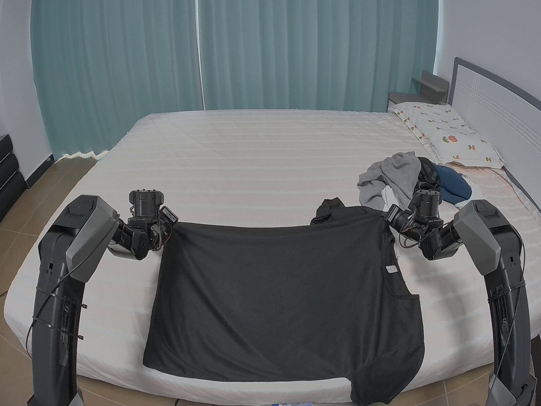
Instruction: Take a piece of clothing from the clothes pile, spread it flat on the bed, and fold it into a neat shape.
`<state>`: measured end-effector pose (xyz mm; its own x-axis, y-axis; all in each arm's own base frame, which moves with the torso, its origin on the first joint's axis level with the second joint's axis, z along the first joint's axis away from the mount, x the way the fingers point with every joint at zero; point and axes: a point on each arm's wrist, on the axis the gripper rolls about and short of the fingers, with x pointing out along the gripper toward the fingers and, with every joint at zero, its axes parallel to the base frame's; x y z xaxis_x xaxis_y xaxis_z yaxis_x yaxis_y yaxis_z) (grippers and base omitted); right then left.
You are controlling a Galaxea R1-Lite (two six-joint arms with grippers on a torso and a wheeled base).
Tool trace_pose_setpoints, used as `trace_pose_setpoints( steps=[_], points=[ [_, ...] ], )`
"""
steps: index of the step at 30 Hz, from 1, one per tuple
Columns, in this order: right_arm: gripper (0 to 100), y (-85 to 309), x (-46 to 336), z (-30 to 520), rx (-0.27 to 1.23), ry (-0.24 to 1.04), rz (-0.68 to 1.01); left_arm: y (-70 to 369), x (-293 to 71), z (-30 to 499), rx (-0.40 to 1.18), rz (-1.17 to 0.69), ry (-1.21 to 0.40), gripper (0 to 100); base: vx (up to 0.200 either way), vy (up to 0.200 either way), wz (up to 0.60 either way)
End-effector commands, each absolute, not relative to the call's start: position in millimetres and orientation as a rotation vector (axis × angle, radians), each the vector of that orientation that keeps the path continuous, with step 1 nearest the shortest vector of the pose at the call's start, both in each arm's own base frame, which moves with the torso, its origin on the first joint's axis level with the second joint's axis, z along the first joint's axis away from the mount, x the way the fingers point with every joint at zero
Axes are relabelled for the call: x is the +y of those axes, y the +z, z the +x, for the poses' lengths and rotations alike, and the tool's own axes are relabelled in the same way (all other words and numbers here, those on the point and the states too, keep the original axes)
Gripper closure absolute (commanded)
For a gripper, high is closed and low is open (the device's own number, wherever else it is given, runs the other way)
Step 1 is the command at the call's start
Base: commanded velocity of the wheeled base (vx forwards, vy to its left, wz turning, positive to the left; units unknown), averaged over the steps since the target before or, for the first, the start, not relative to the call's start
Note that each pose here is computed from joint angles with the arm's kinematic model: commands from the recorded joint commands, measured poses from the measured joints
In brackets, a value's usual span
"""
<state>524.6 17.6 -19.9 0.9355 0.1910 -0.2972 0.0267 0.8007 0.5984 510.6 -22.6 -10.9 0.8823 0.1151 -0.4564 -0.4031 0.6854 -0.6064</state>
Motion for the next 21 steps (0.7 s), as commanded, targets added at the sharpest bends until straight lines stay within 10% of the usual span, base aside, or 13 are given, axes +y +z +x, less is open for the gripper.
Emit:
trace_pose_setpoints(
  steps=[1, 21],
  points=[
    [0, -22, 18, 523, 0.363, 0.089, 0.639, -13, -22, 509, 0.413, -0.765, 0.304, 100, 0.0, 0.0, 0.0],
    [0, 26, 1, 434, 0.405, 0.155, 0.671, 28, -16, 469, 0.471, -0.776, 0.264, 100, -0.03, 0.0, 0.0]
  ],
)
